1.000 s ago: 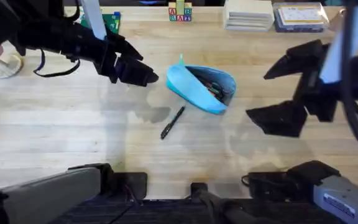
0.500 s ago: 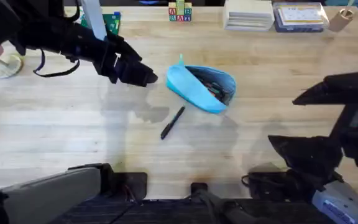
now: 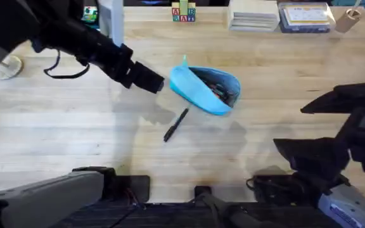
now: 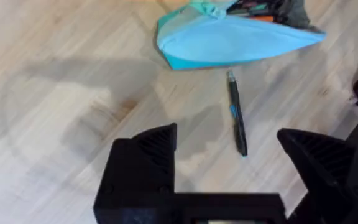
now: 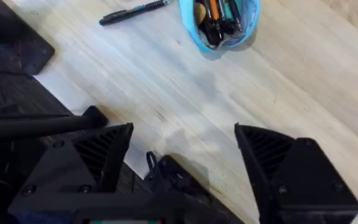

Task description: Unzip the bag, pick up the pens from the table one at a time and place them inside, then zip the bag closed.

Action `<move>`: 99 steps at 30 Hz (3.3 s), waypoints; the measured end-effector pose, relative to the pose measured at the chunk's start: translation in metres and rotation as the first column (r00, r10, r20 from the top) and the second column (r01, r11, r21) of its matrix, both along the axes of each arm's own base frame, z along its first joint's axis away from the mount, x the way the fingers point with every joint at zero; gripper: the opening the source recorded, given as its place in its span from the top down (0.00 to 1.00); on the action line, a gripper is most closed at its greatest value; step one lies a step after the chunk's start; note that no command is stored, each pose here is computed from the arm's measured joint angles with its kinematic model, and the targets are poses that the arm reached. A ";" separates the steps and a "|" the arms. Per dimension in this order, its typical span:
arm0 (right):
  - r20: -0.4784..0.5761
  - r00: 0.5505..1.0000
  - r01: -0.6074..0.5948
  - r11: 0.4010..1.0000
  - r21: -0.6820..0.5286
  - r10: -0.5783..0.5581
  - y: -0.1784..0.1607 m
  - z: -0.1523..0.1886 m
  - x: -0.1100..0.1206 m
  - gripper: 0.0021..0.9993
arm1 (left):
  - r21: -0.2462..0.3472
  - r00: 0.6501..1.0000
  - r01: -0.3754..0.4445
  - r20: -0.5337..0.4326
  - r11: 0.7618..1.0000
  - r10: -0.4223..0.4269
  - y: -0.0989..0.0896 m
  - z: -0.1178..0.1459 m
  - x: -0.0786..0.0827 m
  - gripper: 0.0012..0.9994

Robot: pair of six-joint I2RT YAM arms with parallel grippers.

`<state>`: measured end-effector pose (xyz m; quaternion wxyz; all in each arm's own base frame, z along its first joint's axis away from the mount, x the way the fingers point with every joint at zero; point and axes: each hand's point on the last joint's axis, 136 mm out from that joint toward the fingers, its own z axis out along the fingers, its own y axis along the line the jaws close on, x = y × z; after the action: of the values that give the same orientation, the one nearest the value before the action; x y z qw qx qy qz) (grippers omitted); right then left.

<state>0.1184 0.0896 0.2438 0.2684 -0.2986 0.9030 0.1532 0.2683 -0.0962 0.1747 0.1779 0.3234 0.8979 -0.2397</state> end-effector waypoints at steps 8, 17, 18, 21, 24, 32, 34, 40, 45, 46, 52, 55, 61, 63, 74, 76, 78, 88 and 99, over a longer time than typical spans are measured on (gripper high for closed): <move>-0.005 1.000 0.004 1.000 0.001 -0.004 0.000 0.000 -0.001 0.00 | 0.123 0.990 -0.071 -0.111 0.990 0.085 -0.009 -0.013 -0.015 0.00; -0.005 1.000 0.004 1.000 0.001 -0.004 0.000 0.000 -0.001 0.00 | 0.288 0.967 -0.141 -0.166 0.947 0.195 -0.011 -0.025 -0.031 0.00; -0.005 1.000 0.004 1.000 0.001 -0.004 0.000 0.000 -0.001 0.00 | 0.300 0.967 -0.145 -0.159 0.943 0.199 -0.012 -0.025 -0.030 0.00; -0.006 1.000 0.004 1.000 0.001 -0.004 0.000 -0.001 -0.001 0.00 | 0.311 0.976 -0.156 -0.095 0.937 0.194 -0.027 -0.025 -0.021 0.00; -0.009 1.000 0.004 1.000 0.000 -0.004 0.000 -0.001 -0.001 0.00 | 0.301 0.979 -0.160 -0.077 0.940 0.191 -0.036 -0.026 -0.019 0.00; -0.009 1.000 0.004 1.000 0.000 -0.004 0.000 -0.001 -0.001 0.00 | 0.305 0.983 -0.135 -0.080 0.943 0.167 -0.053 -0.045 -0.028 0.00; -0.010 1.000 0.004 1.000 0.000 -0.004 0.000 -0.001 -0.002 0.00 | 0.302 0.986 -0.121 -0.076 0.946 0.151 -0.059 -0.049 -0.030 0.00; -0.010 1.000 0.004 1.000 0.000 -0.004 0.000 -0.001 -0.002 0.00 | 0.291 0.990 -0.103 -0.063 0.951 0.127 -0.067 -0.057 -0.031 0.00; -0.010 1.000 0.004 1.000 0.000 -0.004 0.000 -0.001 -0.002 0.00 | 0.292 0.990 -0.107 -0.061 0.950 0.130 -0.067 -0.057 -0.031 0.00; -0.010 1.000 0.004 1.000 0.000 -0.004 0.000 -0.001 -0.002 0.00 | 0.292 0.990 -0.107 -0.061 0.950 0.130 -0.067 -0.057 -0.031 0.00; -0.010 1.000 0.004 1.000 0.000 -0.004 0.000 -0.001 -0.002 0.00 | 0.291 0.990 -0.108 -0.059 0.951 0.131 -0.067 -0.057 -0.030 0.00; -0.010 1.000 0.004 1.000 0.000 -0.004 0.000 -0.001 -0.002 0.00 | 0.293 0.990 -0.107 -0.062 0.950 0.130 -0.067 -0.057 -0.031 0.00; -0.010 1.000 0.004 1.000 0.000 -0.004 0.000 -0.001 -0.002 0.00 | 0.300 0.988 -0.107 -0.072 0.948 0.134 -0.065 -0.059 -0.033 0.00; -0.010 1.000 0.004 1.000 0.000 -0.004 0.000 -0.001 -0.002 0.00 | 0.303 0.988 -0.107 -0.074 0.947 0.136 -0.066 -0.059 -0.034 0.00; -0.010 1.000 0.004 1.000 0.000 -0.004 0.000 -0.001 -0.002 0.00 | 0.415 0.982 0.036 -0.185 0.909 0.046 -0.089 -0.104 -0.055 0.00; -0.010 1.000 0.004 1.000 0.000 -0.004 0.000 -0.001 -0.002 0.00 | 0.437 0.976 0.044 -0.211 0.898 0.054 -0.089 -0.114 -0.058 0.00; -0.010 1.000 0.004 1.000 0.000 -0.004 0.000 -0.001 -0.002 0.00 | 0.457 0.971 0.045 -0.228 0.888 0.068 -0.087 -0.122 -0.058 0.00; -0.010 1.000 0.004 1.000 0.000 -0.004 0.000 -0.001 -0.002 0.00 | 0.480 0.967 0.034 -0.238 0.877 0.093 -0.088 -0.137 -0.053 0.00; -0.010 1.000 0.004 1.000 0.000 -0.004 0.000 -0.001 -0.002 0.00 | 0.486 0.970 0.018 -0.220 0.874 0.102 -0.087 -0.138 -0.048 0.41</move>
<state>0.1168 0.0891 0.2428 0.2641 -0.2959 0.9050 0.1539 0.2200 -0.1829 0.0370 -0.0128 0.3066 0.9509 -0.0405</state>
